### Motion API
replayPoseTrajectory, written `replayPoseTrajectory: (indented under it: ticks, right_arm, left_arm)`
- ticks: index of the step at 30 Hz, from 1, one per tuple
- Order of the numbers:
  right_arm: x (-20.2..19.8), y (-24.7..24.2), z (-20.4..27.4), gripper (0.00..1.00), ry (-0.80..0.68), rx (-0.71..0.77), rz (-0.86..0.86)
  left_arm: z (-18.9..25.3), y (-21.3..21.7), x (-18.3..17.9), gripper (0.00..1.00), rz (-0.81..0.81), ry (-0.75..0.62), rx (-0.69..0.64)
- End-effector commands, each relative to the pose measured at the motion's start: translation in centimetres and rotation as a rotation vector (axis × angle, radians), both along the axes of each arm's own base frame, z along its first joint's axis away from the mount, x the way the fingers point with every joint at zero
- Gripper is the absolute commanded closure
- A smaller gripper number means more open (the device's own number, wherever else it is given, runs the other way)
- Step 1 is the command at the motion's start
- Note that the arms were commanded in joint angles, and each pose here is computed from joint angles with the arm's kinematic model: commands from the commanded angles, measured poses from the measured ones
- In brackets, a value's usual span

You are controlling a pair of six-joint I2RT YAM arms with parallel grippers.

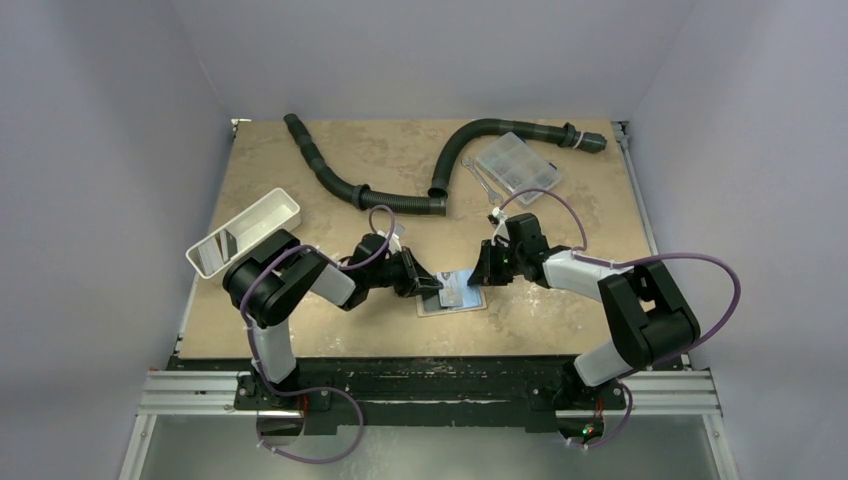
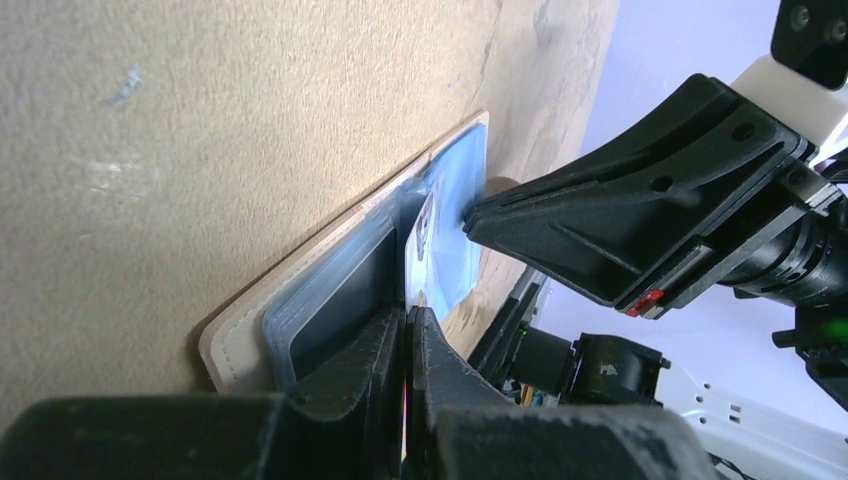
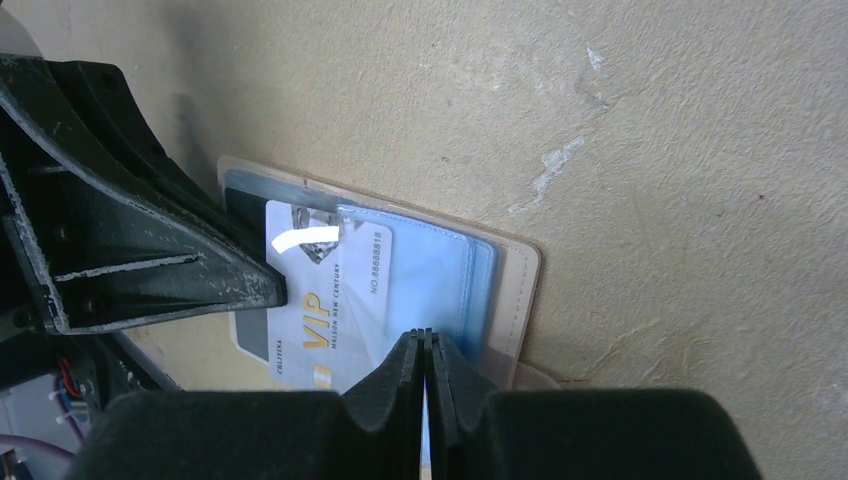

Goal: Put the credit cards into the card holder
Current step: Insert the credit card into the card holder.

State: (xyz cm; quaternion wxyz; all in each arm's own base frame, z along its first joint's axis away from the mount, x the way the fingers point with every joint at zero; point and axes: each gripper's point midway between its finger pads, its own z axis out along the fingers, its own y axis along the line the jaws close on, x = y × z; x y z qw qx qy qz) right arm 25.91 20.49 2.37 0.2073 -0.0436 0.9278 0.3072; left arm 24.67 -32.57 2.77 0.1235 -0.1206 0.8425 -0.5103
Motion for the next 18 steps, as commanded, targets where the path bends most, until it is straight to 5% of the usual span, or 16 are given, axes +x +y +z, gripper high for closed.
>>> replayPoseTrajectory:
  ticks: [1, 18]
  right_arm:
    - [0.1, -1.0, -0.7, 0.88, -0.002, -0.046, -0.011]
    - [-0.1, -0.9, -0.7, 0.88, -0.001, -0.036, -0.006]
  left_arm:
    - [0.8, -0.3, 1.2, 1.0, 0.053, -0.05, -0.006]
    - [1.3, -2.3, 0.7, 1.0, 0.091, -0.086, -0.03]
